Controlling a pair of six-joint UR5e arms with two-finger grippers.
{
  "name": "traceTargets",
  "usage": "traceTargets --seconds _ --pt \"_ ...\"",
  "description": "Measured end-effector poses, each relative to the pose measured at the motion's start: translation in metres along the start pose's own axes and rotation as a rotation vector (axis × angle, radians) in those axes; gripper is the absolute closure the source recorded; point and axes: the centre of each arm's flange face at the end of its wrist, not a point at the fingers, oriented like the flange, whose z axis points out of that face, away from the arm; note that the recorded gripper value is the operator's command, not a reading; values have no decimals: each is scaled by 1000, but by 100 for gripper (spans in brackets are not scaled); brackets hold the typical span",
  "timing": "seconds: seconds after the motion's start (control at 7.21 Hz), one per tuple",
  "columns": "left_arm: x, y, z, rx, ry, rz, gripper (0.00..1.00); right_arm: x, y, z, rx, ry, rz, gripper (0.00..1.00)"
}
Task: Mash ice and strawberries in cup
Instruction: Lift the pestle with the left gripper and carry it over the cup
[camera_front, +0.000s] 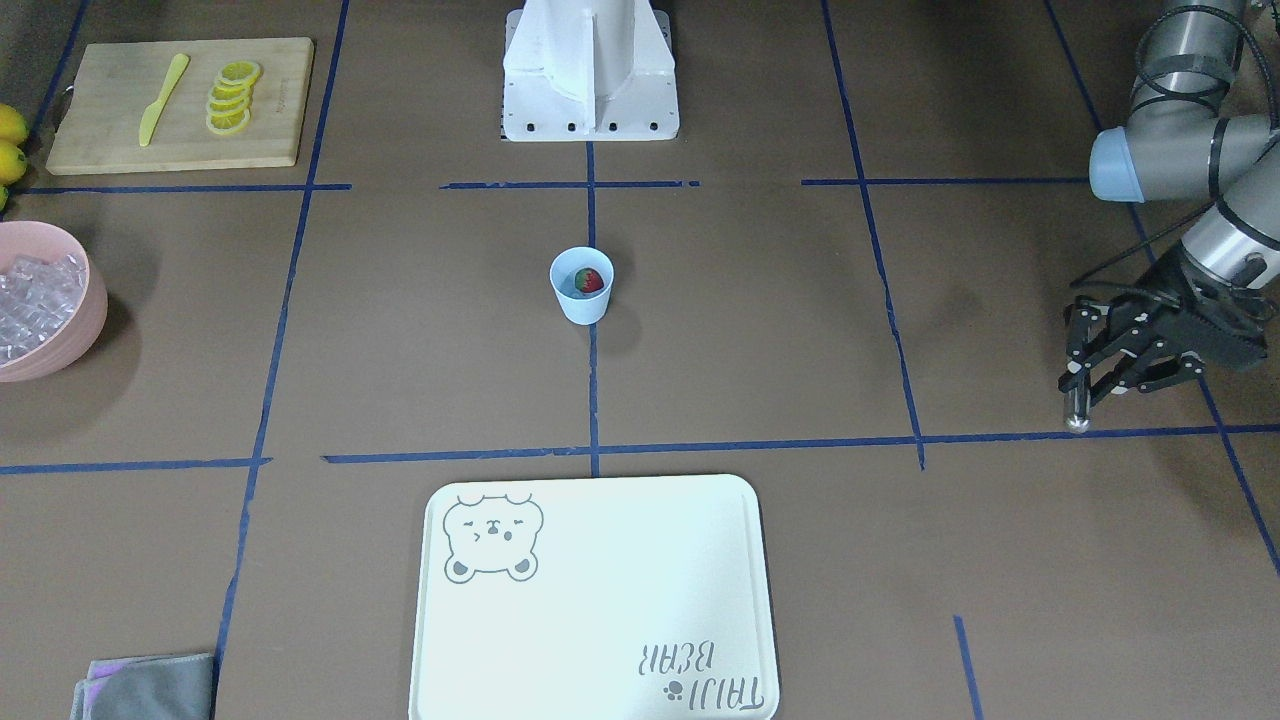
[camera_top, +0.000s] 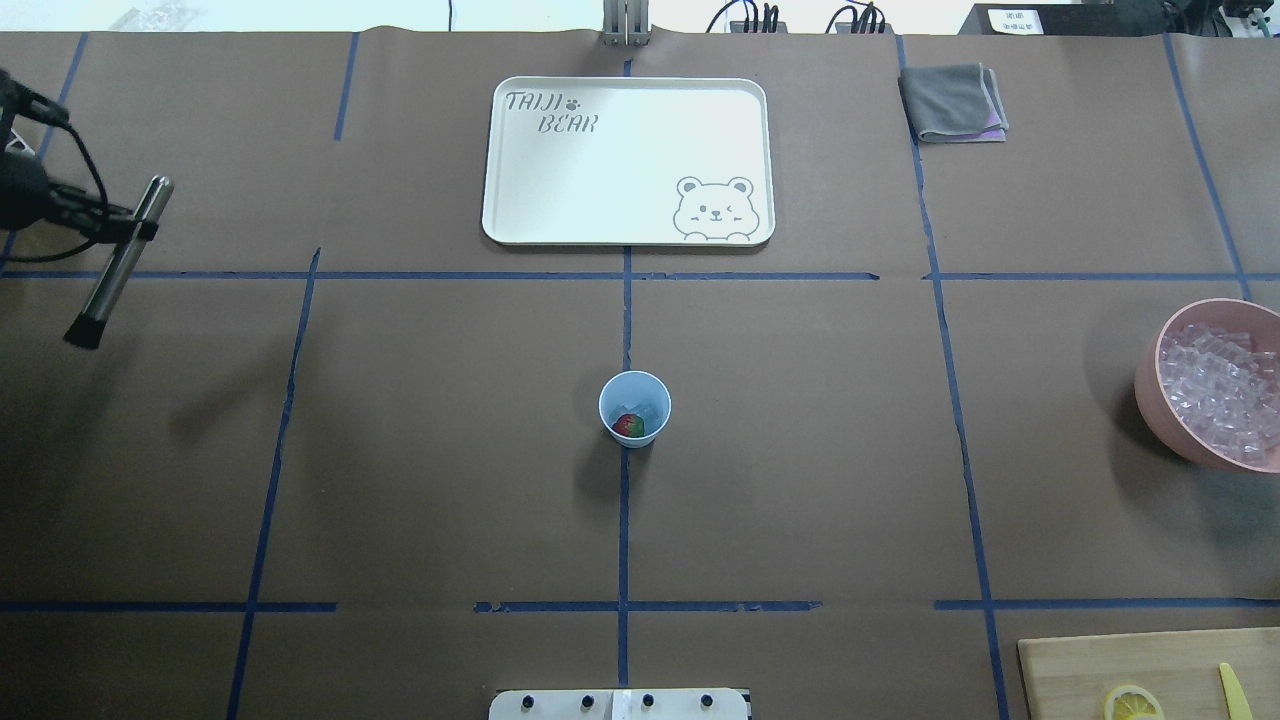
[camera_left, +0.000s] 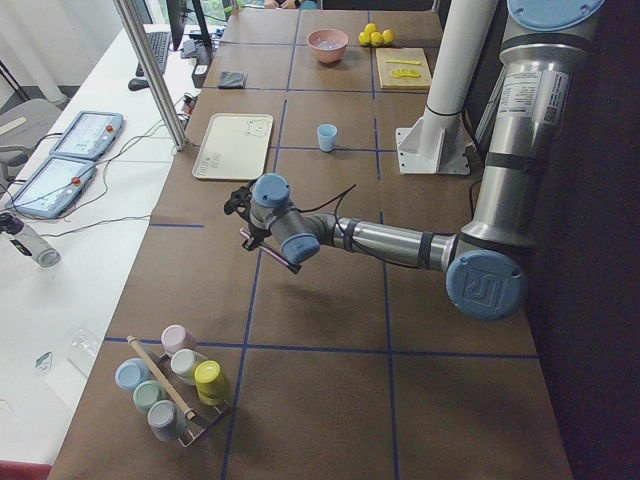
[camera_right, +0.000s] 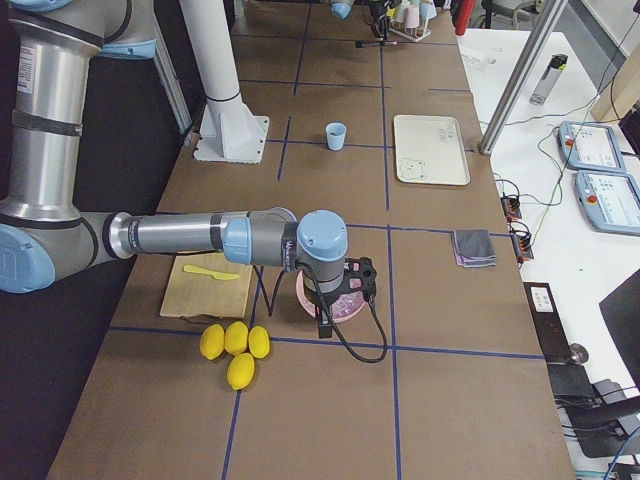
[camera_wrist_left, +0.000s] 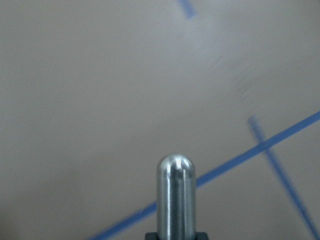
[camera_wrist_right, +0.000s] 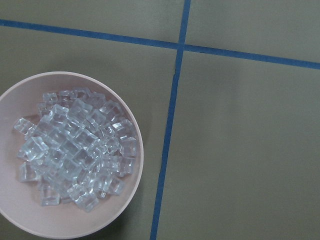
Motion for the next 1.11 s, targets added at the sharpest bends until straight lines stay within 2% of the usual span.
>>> traceTargets --seconds 0.28,0.55,0.83,1.11 --pt "40 -48 -20 151 60 144 100 0 0 0 0 0 3 0" --pt "90 -88 -36 314 149 282 100 0 0 0 1 -1 8 0" --pt "148 -135 -42 449 236 396 100 0 0 0 0 -1 12 0" --pt "205 -143 -31 603 325 503 100 0 -2 -1 2 -1 9 0"
